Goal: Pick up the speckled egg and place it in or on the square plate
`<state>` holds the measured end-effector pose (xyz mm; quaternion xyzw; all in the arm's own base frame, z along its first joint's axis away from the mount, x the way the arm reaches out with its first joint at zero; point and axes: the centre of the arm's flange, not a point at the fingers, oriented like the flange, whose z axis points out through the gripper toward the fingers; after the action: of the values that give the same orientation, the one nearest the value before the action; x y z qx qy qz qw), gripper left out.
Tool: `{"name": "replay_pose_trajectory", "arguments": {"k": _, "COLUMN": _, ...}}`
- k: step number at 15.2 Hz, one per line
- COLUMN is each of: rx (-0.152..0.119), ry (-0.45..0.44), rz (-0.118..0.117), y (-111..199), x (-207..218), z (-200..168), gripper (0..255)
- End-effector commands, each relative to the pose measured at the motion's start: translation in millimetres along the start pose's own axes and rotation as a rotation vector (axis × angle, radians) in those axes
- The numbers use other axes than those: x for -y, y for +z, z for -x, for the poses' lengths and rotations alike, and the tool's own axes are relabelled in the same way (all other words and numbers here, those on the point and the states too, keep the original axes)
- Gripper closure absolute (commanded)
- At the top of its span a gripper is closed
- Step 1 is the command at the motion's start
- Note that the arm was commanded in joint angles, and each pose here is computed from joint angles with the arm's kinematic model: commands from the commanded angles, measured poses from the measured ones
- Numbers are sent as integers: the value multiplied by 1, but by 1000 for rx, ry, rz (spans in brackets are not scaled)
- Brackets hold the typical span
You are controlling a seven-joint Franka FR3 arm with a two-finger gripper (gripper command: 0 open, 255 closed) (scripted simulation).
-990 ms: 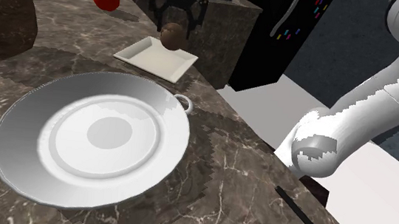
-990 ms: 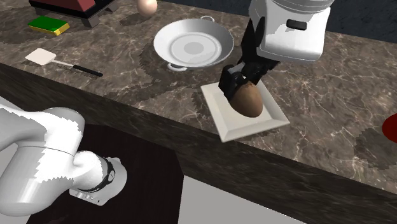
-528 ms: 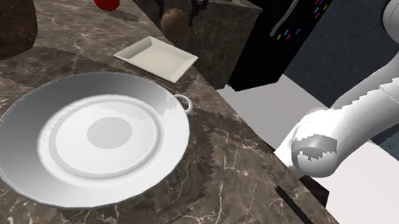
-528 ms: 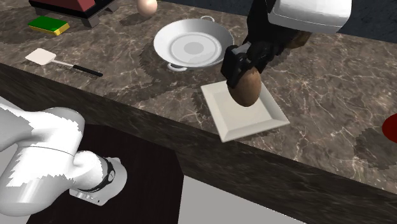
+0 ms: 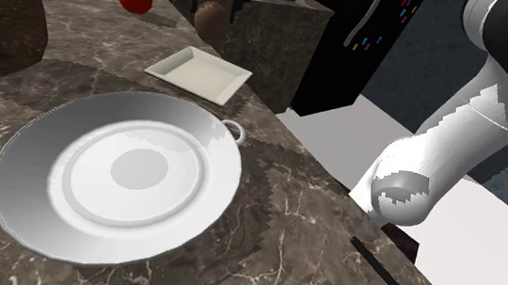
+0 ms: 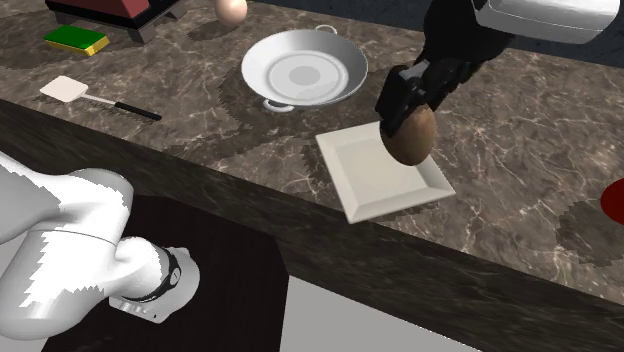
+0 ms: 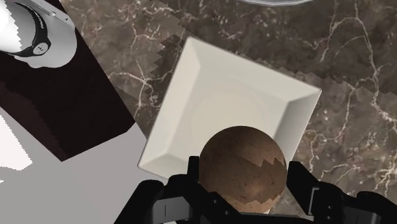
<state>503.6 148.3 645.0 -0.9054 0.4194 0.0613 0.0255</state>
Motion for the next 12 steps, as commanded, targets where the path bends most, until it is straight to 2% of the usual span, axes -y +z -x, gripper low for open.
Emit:
{"name": "replay_pose_trajectory", "arguments": {"k": 1, "rx": 0, "ry": 0, "rz": -1, "y": 10, "x": 0, "z": -2, "gripper": 255}}
{"name": "replay_pose_trajectory", "arguments": {"k": 12, "rx": 0, "ry": 0, "rz": -1, "y": 66, "x": 0, "z": -10, "gripper": 255}}
